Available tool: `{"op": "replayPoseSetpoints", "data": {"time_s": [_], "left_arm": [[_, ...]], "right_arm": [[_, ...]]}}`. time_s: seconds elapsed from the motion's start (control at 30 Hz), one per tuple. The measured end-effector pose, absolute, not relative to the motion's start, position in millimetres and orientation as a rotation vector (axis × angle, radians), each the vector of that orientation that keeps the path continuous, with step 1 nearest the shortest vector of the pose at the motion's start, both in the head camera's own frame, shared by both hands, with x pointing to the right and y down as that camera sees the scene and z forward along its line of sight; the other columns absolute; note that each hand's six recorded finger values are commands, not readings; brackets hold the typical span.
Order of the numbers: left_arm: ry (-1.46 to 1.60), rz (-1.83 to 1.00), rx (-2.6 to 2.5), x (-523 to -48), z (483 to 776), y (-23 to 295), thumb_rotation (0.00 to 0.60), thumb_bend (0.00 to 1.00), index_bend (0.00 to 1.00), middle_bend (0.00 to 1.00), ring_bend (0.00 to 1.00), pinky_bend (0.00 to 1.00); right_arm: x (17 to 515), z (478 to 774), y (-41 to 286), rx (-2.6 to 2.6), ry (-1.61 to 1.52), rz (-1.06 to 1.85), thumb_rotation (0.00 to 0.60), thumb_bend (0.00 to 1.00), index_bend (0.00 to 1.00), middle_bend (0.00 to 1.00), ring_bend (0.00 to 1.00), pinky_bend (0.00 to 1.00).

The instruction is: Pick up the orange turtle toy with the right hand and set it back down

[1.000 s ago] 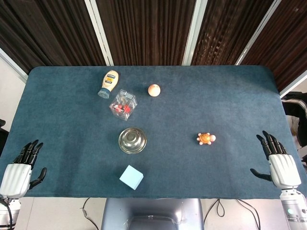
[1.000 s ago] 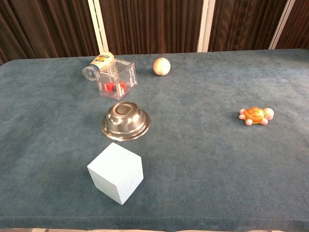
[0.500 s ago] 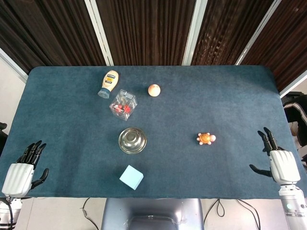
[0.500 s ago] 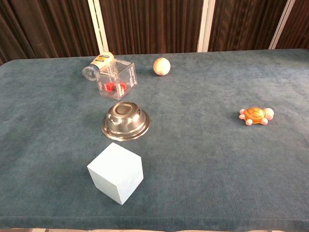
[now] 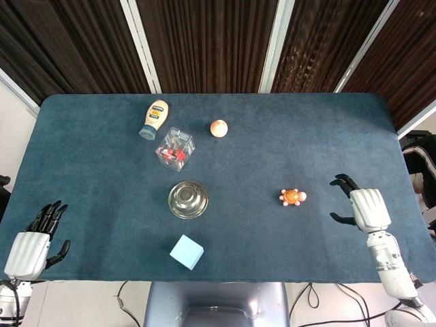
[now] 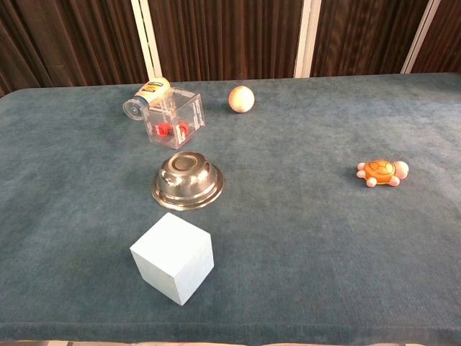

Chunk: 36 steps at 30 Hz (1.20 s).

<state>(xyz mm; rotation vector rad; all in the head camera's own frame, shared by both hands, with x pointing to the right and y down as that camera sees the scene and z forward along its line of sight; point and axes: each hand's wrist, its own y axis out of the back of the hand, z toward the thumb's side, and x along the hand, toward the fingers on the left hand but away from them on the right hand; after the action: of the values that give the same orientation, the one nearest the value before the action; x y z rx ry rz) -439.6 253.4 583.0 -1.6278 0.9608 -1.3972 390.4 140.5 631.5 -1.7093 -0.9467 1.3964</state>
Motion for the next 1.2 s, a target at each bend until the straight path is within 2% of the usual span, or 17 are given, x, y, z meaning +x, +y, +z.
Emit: {"op": "replayPoseSetpoints", "data": {"time_s": [0.27, 0.47, 1.2], "left_arm": [[0.967, -1.408, -1.628, -441.8, 583.9, 253.5, 0.6, 0.38, 0.0, 0.03, 0.07, 0.38], [0.968, -1.407, -1.628, -442.0, 583.4, 253.6, 0.6, 0.38, 0.0, 0.03, 0.07, 0.38], [0.993, -1.407, -1.625, -446.0, 580.7, 253.1, 0.6, 0.38, 0.01, 0.04, 0.08, 0.38]], "right_arm": [[374.8, 685.5, 124.9, -1.837, -0.894, 1.519, 0.6, 0.07, 0.48, 0.35, 0.92, 0.94], [362.5, 707.3, 119.7, -1.85, -0.895, 1.528, 0.6, 0.11, 0.51, 0.37, 0.92, 0.94], [326.9, 745.7, 110.5, -1.884, -0.885, 1.492, 0.6, 0.16, 0.56, 0.42, 0.93, 0.95]]}}
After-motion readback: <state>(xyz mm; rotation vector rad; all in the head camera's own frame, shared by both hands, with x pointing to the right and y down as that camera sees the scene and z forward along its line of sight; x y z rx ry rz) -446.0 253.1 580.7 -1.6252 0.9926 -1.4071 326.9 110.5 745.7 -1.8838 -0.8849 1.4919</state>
